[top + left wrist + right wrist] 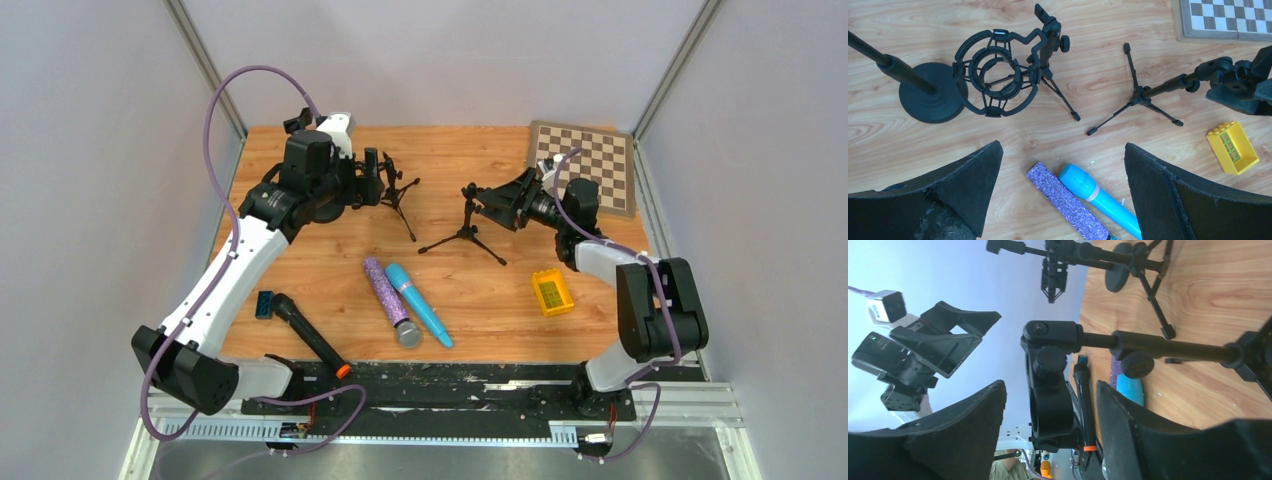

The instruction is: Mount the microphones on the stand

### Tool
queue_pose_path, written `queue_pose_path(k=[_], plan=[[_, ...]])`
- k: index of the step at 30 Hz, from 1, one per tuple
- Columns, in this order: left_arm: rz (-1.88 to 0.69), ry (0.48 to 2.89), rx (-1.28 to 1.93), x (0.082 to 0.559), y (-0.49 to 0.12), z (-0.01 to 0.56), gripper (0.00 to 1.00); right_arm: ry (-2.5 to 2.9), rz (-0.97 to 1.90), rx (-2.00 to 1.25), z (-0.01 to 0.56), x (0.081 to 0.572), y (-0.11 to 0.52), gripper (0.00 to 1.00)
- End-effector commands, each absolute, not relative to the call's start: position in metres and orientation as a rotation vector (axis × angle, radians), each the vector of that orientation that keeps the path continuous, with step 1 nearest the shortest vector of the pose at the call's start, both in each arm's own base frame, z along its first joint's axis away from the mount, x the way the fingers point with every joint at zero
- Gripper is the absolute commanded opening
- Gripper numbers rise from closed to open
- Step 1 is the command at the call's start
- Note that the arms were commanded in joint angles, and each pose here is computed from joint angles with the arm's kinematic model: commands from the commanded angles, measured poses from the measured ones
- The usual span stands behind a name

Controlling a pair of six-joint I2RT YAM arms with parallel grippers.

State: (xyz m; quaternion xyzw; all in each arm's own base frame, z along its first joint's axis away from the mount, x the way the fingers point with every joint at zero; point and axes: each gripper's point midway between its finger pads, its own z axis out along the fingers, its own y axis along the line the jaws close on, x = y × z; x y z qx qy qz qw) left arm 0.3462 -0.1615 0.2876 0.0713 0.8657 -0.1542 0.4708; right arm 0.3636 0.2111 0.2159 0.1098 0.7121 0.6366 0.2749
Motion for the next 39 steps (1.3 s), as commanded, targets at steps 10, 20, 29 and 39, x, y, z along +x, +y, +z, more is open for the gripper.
queue_pose_path(k=[10,20,29,39], plan=[[-0.375,2.082,0.207,0.348,-0.163,0.298,1.0,1.745,1.9,0.219,0.24,0.364,0.217,0.3],[-0.331,2.07,0.182,0.348,-0.155,0.3,1.0,1.73,1.903,0.183,0.245,0.359,0.217,0.08],[-0.298,2.069,0.17,0.35,-0.15,0.298,1.0,1.825,1.917,0.074,0.247,0.348,0.223,0.0],[-0.272,2.066,0.189,0.349,-0.152,0.296,1.0,1.964,1.904,-0.053,0.248,0.332,0.225,0.0]])
